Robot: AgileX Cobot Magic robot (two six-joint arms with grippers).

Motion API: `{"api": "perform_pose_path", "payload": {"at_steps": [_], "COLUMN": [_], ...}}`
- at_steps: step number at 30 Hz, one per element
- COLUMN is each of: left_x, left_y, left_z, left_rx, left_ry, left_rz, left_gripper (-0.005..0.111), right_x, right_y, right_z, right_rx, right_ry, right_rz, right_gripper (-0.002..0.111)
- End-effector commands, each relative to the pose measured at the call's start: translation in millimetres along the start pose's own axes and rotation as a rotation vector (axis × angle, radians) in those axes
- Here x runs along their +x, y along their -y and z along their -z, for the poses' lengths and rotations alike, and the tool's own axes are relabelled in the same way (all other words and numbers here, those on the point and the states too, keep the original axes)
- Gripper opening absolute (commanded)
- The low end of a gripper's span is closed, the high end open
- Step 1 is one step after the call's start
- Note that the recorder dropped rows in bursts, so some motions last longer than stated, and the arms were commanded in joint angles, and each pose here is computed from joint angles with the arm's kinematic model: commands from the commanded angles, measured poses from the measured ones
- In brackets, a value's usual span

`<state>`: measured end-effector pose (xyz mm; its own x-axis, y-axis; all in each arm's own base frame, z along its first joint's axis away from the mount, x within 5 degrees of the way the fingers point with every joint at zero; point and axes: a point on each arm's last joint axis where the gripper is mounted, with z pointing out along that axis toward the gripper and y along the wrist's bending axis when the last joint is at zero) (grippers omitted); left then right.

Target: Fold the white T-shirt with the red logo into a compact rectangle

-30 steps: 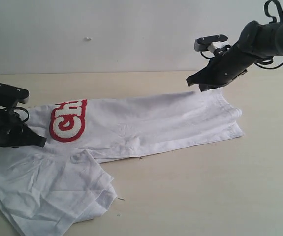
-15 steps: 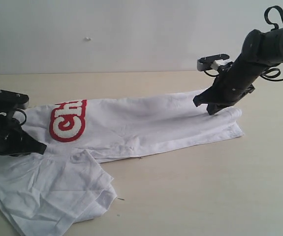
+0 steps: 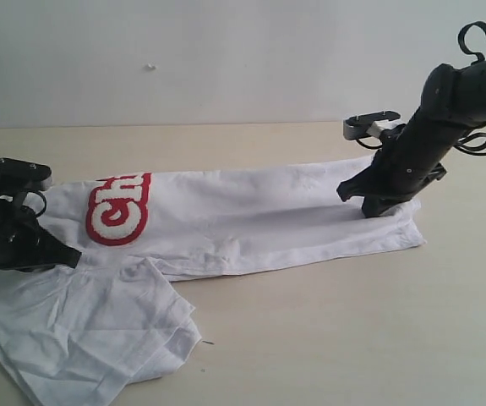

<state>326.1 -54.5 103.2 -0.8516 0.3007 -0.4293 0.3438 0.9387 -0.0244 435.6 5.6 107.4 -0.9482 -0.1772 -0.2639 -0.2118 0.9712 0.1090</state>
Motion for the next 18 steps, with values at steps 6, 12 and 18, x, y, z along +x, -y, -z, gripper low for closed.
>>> {"api": "perform_pose_path", "payload": {"at_steps": [6, 12, 18], "left_x": [11, 20, 2], "left_y": [6.9, 10.8, 12.0], "left_z": [-3, 0, 35], "left_rx": [0.048, 0.081, 0.062], "left_ry": [-0.071, -0.12, 0.005], "left_rz": [0.006, 0.0, -0.016], "left_gripper": [0.0, 0.0, 0.0], "right_x": [15, 23, 21], "right_y": [-8, -10, -5], "right_z": [31, 36, 25], "right_rx": [0.003, 0.001, 0.049], "right_ry": [0.005, 0.003, 0.12], "right_rz": [-0.002, -0.017, -0.043], "right_gripper": [0.0, 0.0, 0.0]}}
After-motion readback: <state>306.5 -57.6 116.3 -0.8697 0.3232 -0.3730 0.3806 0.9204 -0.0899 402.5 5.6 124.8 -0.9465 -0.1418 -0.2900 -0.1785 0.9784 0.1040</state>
